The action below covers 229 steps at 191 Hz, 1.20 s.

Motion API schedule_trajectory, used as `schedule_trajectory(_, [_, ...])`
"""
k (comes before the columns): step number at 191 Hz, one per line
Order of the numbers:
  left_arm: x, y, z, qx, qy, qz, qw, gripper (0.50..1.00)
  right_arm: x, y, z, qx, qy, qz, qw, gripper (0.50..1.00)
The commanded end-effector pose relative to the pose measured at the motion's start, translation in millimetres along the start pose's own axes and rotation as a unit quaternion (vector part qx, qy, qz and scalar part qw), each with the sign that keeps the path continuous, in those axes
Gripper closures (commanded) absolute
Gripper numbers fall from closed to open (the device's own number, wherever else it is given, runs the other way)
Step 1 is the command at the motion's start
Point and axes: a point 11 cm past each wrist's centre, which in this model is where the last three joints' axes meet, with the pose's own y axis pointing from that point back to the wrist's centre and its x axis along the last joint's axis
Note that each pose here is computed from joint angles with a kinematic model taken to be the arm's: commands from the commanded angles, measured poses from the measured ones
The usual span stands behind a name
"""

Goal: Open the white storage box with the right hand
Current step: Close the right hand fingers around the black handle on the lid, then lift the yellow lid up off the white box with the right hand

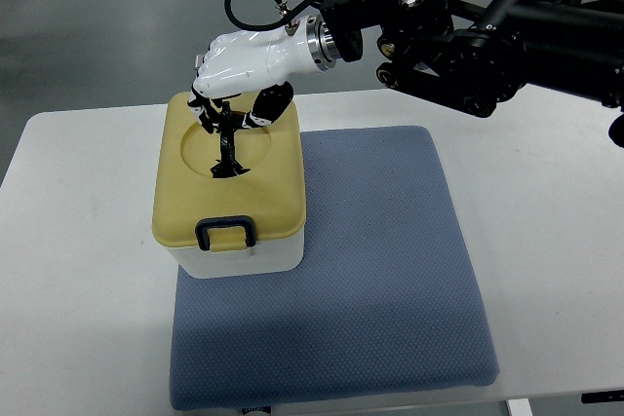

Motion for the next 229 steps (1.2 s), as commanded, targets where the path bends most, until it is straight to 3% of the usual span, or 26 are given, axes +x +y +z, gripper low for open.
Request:
schedule_trajectory(1, [0, 0, 0, 0.0, 0.0, 0.0, 1.0, 0.5, -1, 0, 0, 0.0, 0.0, -0.001, 1.0, 0.918])
schedule_trajectory(30, [1, 0, 0, 0.0, 0.0, 0.001, 1.0, 0.5, -3, -1, 0, 0.0, 0.001, -0.005, 1.0, 0.93])
schedule_trajectory(48, [1, 0, 0, 0.0, 0.0, 0.001, 1.0, 0.5, -4, 0, 0, -0.001, 0.002, -0.004, 1.0, 1.0])
schedule_trajectory(229, [1, 0, 1, -0.001, 0.0, 0.001, 1.0, 0.5, 28, 18, 12, -0.022, 0.026, 0.021, 0.999, 1.0])
